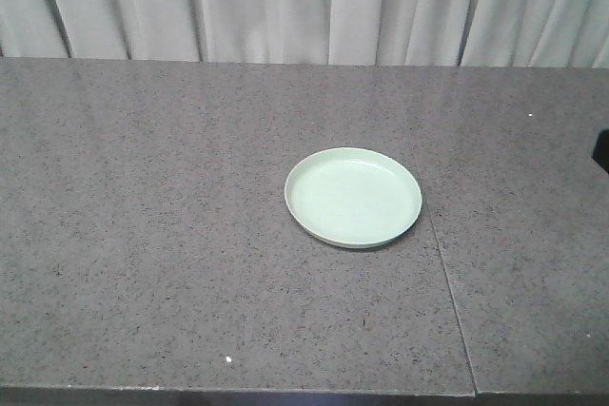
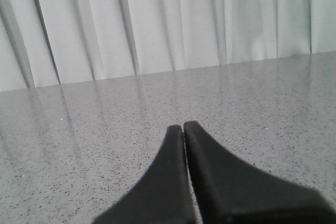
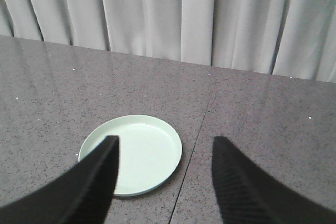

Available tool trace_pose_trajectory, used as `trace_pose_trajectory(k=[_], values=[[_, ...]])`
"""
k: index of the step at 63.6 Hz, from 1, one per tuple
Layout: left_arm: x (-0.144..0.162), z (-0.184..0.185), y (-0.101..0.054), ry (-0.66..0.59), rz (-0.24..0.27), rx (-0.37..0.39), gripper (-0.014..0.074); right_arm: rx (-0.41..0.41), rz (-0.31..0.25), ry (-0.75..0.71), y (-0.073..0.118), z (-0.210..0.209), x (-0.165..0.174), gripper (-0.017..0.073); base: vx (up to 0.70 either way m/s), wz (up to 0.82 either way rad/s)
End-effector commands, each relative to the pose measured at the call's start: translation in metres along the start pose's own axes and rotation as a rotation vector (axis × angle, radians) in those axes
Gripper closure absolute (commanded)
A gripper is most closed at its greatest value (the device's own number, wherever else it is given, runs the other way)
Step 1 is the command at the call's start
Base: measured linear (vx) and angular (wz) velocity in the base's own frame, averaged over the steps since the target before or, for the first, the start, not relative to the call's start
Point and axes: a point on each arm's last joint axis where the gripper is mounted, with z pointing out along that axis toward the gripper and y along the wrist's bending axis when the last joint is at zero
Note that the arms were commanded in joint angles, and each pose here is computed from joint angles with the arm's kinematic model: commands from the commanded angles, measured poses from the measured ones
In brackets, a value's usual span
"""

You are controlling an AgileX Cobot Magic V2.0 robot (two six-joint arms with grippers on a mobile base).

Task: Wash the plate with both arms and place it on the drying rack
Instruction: 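Move the right gripper down to the rim of the pale green plate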

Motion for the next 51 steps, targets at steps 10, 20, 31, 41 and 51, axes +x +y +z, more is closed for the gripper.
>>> trace_pose_trajectory(k=[10, 20, 31, 41, 51], values=[[-0.015, -0.003, 0.0, -0.11, -0.009, 0.002, 0.06, -0.036, -0.038, -0.016, -0.003, 0.034, -0.048, 0.0033, 0.0, 0.0], [-0.015, -0.003, 0.0, -0.11, -0.009, 0.002, 0.06, -0.112, -0.047, 0.041, -0.003, 0.069, -0.071, 0.0041, 0.0, 0.0], [-0.015, -0.003, 0.0, -0.11, -0.009, 0.002, 0.06, -0.19, -0.042, 0.158, -0.005, 0.119, -0.08, 0.0041, 0.0, 0.0], [-0.015, -0.003, 0.0, -0.11, -0.009, 0.002, 0.06, -0.222, -0.024, 0.278, -0.012, 0.167, -0.071, 0.0041, 0.0, 0.0], [-0.015, -0.003, 0.0, -0.11, -0.009, 0.002, 0.06, -0.24, 0.006, 0.391, -0.019, 0.215, -0.051, 0.0041, 0.0, 0.0]])
